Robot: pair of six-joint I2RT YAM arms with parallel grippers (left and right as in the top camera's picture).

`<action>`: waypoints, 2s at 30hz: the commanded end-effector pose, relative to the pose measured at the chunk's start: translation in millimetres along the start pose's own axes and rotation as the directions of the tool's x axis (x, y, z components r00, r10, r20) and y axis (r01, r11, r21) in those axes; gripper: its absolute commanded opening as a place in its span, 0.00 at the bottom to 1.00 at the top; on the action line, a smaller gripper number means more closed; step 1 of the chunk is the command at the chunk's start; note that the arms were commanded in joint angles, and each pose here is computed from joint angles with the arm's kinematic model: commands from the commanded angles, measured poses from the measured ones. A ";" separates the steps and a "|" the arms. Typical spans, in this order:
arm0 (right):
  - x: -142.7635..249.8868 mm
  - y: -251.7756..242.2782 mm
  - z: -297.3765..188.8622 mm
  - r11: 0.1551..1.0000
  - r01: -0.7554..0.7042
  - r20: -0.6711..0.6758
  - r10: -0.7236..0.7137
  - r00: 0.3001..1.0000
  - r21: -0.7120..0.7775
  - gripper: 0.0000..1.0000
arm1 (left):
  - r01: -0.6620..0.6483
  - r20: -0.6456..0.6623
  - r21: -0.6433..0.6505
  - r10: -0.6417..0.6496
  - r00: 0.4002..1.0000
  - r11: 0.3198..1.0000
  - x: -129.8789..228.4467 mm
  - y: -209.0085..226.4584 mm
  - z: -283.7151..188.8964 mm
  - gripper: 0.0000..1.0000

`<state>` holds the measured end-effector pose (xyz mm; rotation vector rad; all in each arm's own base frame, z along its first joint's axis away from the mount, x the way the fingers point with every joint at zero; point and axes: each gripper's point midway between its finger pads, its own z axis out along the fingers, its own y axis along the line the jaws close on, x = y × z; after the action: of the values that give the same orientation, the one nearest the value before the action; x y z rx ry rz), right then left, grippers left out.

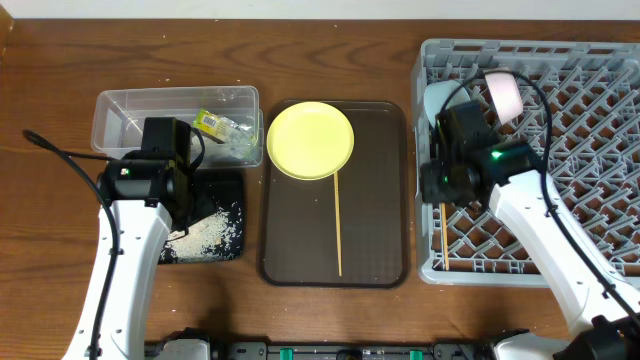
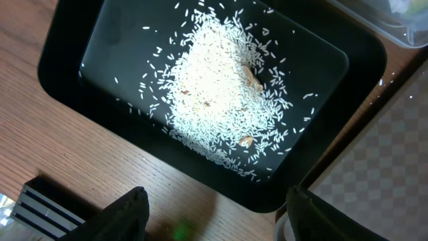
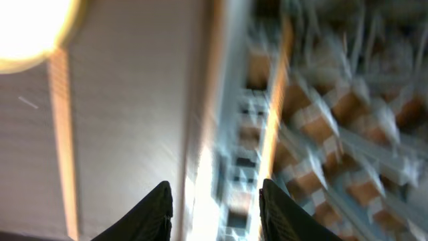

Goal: Sort waste into correct bins and load items into the dishwasher rack
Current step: 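Return the right gripper to the tray and grasp the second chopstick, then carry the second chopstick into the rack and release it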

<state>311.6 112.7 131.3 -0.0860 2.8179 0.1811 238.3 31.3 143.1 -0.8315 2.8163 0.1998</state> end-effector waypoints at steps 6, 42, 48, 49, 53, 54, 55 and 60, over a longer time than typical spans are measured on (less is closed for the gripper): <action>-20.6 84.7 -11.4 0.970 0.178 0.137 -0.156 0.978 -0.163 0.46 | 0.006 -0.004 -0.013 -0.006 1.000 1.000 1.1 3.1 1.1 0.69; 70.4 85.7 129.6 0.978 0.080 -0.235 -0.034 0.971 0.191 0.01 | 0.006 -0.005 -0.013 -0.006 1.000 1.000 1.3 3.2 1.1 0.69; 60.0 63.6 116.8 0.977 0.019 -0.236 0.032 0.971 0.213 0.01 | 0.006 -0.005 -0.014 -0.006 1.000 1.000 1.4 3.3 1.1 0.69; 56.0 61.8 112.3 0.978 0.019 -0.226 0.029 0.974 0.206 0.01 | 0.006 -0.005 -0.014 -0.006 1.000 1.000 1.4 3.3 1.1 0.69; 32.0 58.9 82.8 0.988 0.032 -0.146 -0.010 0.989 0.151 0.01 | 0.006 -0.005 -0.014 -0.006 1.000 1.000 1.4 3.3 1.1 0.69; 24.7 58.2 72.0 0.990 0.031 -0.114 -0.015 0.993 0.135 0.01 | 0.006 -0.005 -0.013 -0.006 1.000 1.000 1.4 3.2 1.1 0.69; 18.3 57.7 61.3 0.992 0.031 -0.084 -0.021 0.996 0.120 0.01 | 0.006 -0.005 -0.014 -0.006 1.000 1.000 1.4 3.3 1.1 0.69; -5.2 46.1 2.3 0.998 0.012 0.066 -0.017 0.998 0.066 0.01 | 0.006 -0.005 -0.013 -0.006 1.000 1.000 1.3 3.2 1.1 0.69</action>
<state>309.7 172.6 104.2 -0.0661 2.8367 0.0731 238.3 31.3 143.1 -0.8315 2.8163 0.1998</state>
